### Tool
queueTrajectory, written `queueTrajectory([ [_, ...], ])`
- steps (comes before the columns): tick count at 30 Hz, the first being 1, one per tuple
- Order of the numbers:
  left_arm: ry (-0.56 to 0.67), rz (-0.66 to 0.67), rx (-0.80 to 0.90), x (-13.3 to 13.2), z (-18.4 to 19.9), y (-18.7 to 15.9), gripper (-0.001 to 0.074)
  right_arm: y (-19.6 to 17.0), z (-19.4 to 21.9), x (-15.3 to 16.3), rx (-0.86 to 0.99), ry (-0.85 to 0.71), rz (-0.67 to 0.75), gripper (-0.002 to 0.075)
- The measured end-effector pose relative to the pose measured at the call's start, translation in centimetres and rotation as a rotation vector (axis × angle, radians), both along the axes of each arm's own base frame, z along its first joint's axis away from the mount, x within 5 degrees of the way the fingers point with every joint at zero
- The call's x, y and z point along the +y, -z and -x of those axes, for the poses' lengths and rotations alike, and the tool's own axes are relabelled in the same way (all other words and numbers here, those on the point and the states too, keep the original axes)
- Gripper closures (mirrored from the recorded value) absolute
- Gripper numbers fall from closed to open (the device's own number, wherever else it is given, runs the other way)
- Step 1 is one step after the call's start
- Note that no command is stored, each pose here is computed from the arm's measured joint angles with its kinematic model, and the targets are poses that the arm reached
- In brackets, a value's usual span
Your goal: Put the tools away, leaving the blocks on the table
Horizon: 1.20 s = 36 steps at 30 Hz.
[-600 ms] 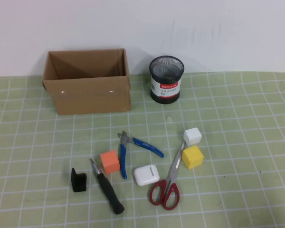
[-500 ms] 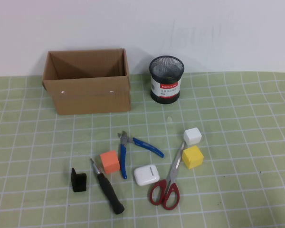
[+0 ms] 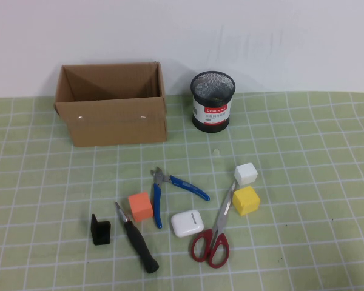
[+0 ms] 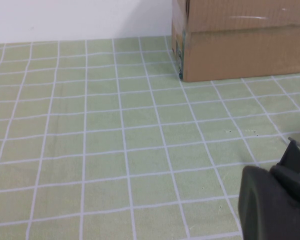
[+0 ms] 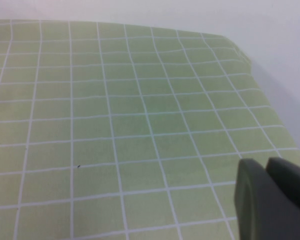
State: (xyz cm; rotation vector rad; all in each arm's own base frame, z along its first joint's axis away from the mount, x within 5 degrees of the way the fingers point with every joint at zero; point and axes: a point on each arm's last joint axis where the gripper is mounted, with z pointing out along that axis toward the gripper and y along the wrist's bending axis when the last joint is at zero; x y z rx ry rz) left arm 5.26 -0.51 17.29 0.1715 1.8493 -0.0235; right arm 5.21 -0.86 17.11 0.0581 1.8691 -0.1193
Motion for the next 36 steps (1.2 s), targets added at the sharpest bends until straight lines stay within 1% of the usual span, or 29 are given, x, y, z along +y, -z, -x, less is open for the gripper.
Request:
queueTrajectory([
  [11,-0.001,-0.014,-0.002,0.0,0.0,0.0,0.0738,0.0,0.0,0.0,0.000,0.000,0.000,0.0736],
  [14,-0.010,0.022,-0.007,0.0,0.0,-0.1,0.0738,0.0,0.0,0.0,0.000,0.000,0.000,0.0736],
  [16,-0.023,0.094,-0.010,0.0,0.0,-0.2,0.0738,0.0,0.0,0.0,0.000,0.000,0.000,0.0736],
  [19,-0.049,0.259,-0.022,-0.2,-0.1,-0.5,0.0738,0.0,0.0,0.0,0.000,0.000,0.000,0.0736],
  [22,-0.073,0.455,-0.051,-0.3,-0.2,-1.0,0.0738,0.0,0.0,0.0,0.000,0.000,0.000,0.0736],
  [24,-0.082,0.558,-0.079,-0.3,-0.2,-1.4,0.0738,0.0,0.0,0.0,0.000,0.000,0.000,0.0736],
  [28,-0.085,0.667,-0.130,-0.3,-0.3,-2.0,0.0738,0.0,0.0,0.0,0.000,0.000,0.000,0.0736],
  [31,-0.096,0.758,-0.127,-0.3,-0.3,-2.1,0.0738,0.0,0.0,0.0,0.000,0.000,0.000,0.0736],
  [33,-0.120,0.833,-0.074,-0.4,-0.3,-1.9,0.0738,0.0,0.0,0.0,0.000,0.000,0.000,0.0736],
  [36,-0.171,0.844,0.076,-0.6,-0.1,-3.0,0.0738,0.0,0.0,0.0,0.000,0.000,0.000,0.0736],
])
